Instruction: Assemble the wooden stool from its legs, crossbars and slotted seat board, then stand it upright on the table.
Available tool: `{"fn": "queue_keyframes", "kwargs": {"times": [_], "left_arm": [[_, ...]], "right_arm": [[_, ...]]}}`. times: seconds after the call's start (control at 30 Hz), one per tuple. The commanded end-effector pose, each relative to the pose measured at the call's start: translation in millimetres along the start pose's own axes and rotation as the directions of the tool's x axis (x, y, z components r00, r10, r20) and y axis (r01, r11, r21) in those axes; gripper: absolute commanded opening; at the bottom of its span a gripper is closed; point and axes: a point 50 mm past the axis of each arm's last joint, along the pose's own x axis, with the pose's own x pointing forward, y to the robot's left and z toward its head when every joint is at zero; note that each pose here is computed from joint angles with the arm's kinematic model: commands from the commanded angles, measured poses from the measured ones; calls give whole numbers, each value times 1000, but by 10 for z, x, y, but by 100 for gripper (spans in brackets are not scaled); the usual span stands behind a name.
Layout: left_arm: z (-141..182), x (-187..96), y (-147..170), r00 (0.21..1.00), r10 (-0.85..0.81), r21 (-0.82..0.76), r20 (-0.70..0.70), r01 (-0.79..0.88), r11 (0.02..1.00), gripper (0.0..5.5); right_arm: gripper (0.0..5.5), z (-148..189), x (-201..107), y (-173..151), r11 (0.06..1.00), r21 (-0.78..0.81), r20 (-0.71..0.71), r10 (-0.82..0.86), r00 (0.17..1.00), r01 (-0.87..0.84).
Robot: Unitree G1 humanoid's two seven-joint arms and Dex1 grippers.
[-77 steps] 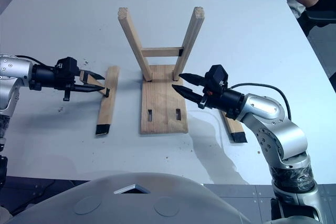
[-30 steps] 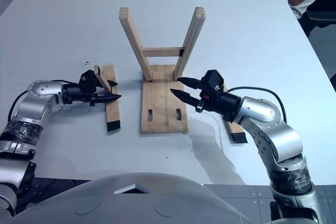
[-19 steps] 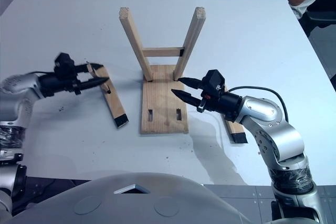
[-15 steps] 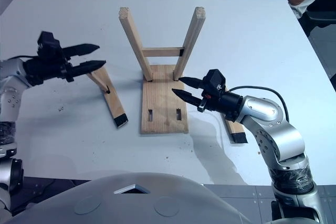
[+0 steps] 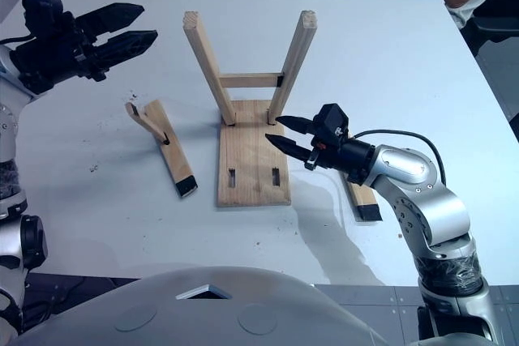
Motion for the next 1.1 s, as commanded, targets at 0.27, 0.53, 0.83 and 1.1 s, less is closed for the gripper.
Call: {"fn": "queue_keyframes", "kwargs": {"times": [0.27, 0.53, 0.83, 1.1], "left_arm": [[-909, 26, -66, 993, 60, -228, -97, -81, 970, 286], [-5, 237, -551, 978, -196, 61, -74, 200, 978, 286], [-1583, -83, -1158, 773, -169, -75, -612, 156, 985, 286], [-1340, -378, -1008, 722, -209, -8, -660, 272, 962, 286]], "right_arm": [[198, -22, 20, -15, 1000, -14, -21, 18, 1000, -18], [198, -38, -4, 7, 1000, -9, -16, 5, 1000, -5], [198, -57, 14, 1, 1000, -13, -19, 3, 1000, -4], [198, -81, 14, 30, 1000, -17, -25, 1, 1000, -1]]}}
